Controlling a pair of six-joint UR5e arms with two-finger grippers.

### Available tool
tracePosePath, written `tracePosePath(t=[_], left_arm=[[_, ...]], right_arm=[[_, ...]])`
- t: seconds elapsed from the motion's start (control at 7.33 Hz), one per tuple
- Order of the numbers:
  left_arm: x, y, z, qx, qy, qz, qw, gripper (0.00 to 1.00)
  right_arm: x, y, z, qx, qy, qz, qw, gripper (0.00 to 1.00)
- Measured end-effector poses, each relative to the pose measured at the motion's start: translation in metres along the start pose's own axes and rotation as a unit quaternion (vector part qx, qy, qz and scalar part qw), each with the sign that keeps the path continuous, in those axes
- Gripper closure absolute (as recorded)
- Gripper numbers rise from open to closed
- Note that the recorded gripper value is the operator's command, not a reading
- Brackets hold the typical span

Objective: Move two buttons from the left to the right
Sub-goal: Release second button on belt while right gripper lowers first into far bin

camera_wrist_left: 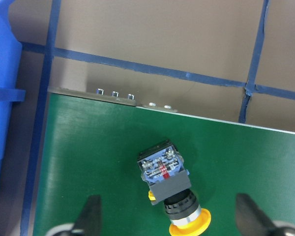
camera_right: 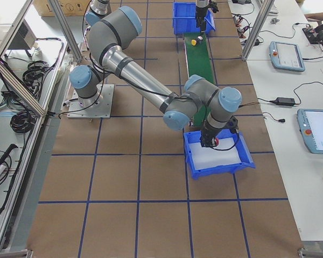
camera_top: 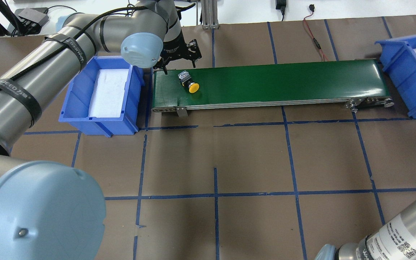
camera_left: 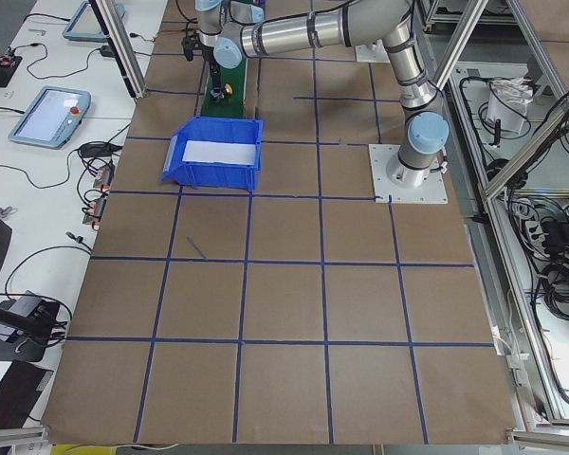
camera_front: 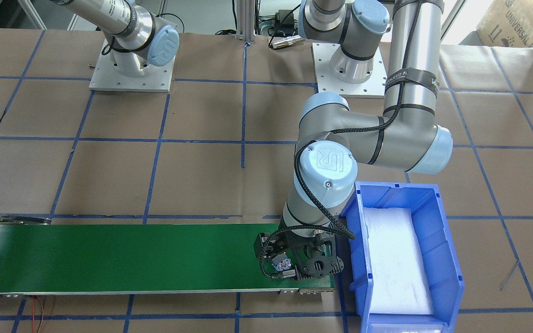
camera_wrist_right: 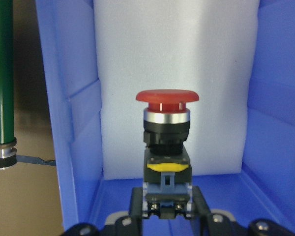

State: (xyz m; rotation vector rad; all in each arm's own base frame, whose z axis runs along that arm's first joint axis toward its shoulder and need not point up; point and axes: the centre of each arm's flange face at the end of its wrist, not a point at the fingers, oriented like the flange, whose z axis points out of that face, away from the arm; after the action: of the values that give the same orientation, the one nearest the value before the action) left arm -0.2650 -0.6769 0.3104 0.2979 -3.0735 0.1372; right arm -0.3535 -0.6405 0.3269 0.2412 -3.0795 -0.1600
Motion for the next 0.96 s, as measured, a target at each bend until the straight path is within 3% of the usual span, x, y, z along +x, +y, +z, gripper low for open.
tracePosePath(t=[0.14, 0.41, 0.68, 0.96], left_arm=[[-0.01, -0.004, -0.011, 0.004, 0.0, 0.006, 1.0, 0.0], [-0.05, -0.003, -0.046, -0.011, -0.024, 0.079, 0.9965, 0.0], [-0.084, 0.017, -0.085, -0.031, -0.068, 0.153, 0.9854, 0.0], [-0.1, 0.05, -0.132, -0.016, -0.077, 0.191, 0.9783, 0.0]], right_arm=[[0.002, -0.003, 0.011, -0.004, -0.004, 0.0, 1.0, 0.91], [0.003, -0.006, 0.029, -0.012, -0.012, -0.001, 0.9999, 0.91], [0.005, -0.009, 0.046, -0.019, -0.019, -0.002, 0.9996, 0.89], [0.008, -0.013, 0.058, -0.02, -0.02, -0.002, 0.9996, 0.84]])
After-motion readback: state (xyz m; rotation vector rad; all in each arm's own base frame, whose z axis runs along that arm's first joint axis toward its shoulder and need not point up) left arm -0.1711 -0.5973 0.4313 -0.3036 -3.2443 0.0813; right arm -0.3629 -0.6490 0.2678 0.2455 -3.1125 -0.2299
